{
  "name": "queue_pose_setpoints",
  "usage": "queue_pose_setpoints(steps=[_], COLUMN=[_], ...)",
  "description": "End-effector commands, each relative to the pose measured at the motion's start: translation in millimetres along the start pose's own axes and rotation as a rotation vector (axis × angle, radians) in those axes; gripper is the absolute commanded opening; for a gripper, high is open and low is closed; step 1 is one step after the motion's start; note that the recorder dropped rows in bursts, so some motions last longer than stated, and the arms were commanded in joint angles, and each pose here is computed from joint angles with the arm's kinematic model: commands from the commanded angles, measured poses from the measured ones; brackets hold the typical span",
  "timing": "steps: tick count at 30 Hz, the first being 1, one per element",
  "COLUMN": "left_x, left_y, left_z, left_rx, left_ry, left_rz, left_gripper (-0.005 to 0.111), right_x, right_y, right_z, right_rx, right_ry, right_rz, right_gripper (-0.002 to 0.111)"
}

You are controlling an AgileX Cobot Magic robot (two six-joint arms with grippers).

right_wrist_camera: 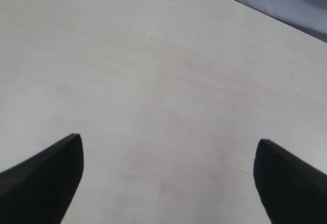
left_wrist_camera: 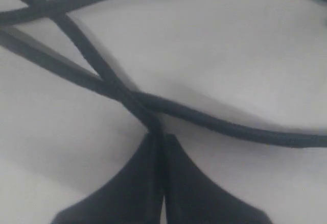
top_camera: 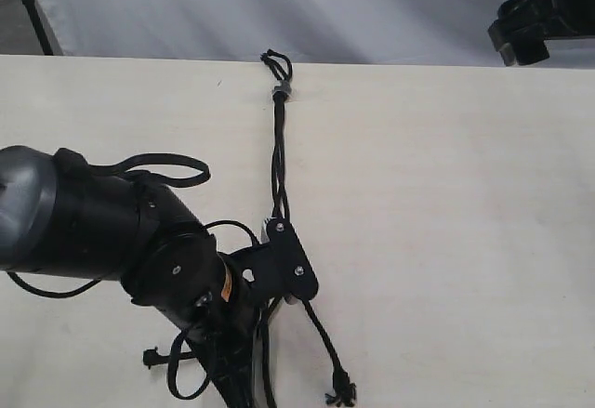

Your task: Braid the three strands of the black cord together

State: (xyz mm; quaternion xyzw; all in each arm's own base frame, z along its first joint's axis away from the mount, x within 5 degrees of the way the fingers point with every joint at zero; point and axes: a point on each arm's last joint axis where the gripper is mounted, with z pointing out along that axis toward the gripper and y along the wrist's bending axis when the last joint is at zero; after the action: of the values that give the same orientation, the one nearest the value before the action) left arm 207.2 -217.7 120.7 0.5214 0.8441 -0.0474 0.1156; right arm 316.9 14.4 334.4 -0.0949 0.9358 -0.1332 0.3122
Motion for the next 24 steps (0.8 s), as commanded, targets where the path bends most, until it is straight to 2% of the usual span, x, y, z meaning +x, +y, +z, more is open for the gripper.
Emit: queue_pose_setpoints(steps=[1, 3, 10, 12, 17, 19, 21, 24], left_x=[-0.6, -2.6, 1.8, 1.0, 0.0, -1.3, -5.1, -10.2], left_y=[1.9, 5.6, 2.2, 1.3, 1.0, 0.4, 1.0, 2.5], left_z=[7.4, 7.3, 7.0, 6.9, 6.7, 2.8, -9.1, -43.1], left_rx=[0.038, 0.032, 0.073, 0.084, 0.089, 0.094, 0.087, 0.062], left_ry=[0.018, -0.013, 0.037, 0.031, 0.026, 0.012, -0.036, -0.144], left_rz=[-0.086, -0.119, -0.165, -0.209, -0.234, -0.248, -0.254, -0.241], left_gripper=[0.0, 0.0, 0.001, 0.008, 0.053, 0.064, 0.068, 0.064], right_x=[0.6, 0.4, -1.4, -1.4, -1.2, -1.2, -1.2, -1.2], right_y=[-0.7, -0.6, -0.5, -0.5, -0.5, -0.5, -0.4, -0.3], right_z=[-1.9, -1.9, -1.9, -1.9, -1.9, -1.9, -1.9, -1.9], right_rx=[0.004, 0.004, 0.003, 0.003, 0.003, 0.003, 0.002, 0.0], right_ry=[0.003, 0.001, -0.019, -0.019, -0.017, -0.017, -0.017, -0.017], right_rz=[-0.011, -0.011, -0.011, -0.011, -0.011, -0.011, -0.01, -0.009], right_gripper=[0.084, 0.084, 0.084, 0.084, 0.084, 0.084, 0.084, 0.084])
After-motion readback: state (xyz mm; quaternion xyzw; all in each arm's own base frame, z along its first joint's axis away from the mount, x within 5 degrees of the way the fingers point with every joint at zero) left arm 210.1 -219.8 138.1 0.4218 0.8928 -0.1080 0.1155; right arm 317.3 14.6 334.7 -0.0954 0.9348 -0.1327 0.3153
